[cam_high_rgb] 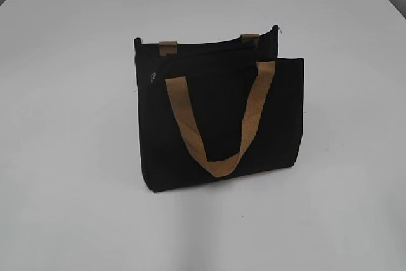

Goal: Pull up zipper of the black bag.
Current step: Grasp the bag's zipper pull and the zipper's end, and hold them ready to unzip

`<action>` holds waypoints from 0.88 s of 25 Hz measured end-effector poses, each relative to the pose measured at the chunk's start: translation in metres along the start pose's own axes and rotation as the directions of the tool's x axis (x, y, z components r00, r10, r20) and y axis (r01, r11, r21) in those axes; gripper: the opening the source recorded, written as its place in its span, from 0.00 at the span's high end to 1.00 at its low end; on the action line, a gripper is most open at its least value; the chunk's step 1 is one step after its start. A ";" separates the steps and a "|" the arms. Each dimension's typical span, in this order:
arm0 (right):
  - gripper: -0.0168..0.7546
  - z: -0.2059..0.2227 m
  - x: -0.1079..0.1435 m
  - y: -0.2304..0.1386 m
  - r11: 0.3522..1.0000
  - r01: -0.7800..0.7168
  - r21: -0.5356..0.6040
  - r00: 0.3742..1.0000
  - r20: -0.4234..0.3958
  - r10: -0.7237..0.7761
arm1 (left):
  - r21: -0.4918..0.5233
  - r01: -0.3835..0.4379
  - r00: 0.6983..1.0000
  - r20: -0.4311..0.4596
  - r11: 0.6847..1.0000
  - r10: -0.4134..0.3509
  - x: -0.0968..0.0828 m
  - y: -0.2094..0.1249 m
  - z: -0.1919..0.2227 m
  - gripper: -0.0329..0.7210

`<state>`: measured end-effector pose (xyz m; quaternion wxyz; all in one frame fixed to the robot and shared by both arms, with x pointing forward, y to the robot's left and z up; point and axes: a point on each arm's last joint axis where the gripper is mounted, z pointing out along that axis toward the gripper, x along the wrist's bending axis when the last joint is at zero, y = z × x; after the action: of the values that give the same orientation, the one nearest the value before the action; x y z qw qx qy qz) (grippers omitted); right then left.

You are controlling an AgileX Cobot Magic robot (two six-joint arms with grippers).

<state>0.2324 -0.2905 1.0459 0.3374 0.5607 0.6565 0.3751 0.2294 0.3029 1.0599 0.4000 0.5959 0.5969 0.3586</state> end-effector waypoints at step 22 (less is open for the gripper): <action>0.43 0.000 0.000 0.000 1.000 0.000 0.000 1.000 0.000 0.000 | 0.000 0.001 1.000 0.002 1.000 -0.001 0.000 0.000 0.000 0.64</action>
<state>0.2324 -0.2905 1.0459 0.3374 0.5607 0.6565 0.3751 0.2293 0.3027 1.0599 0.4009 0.5960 0.5968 0.3577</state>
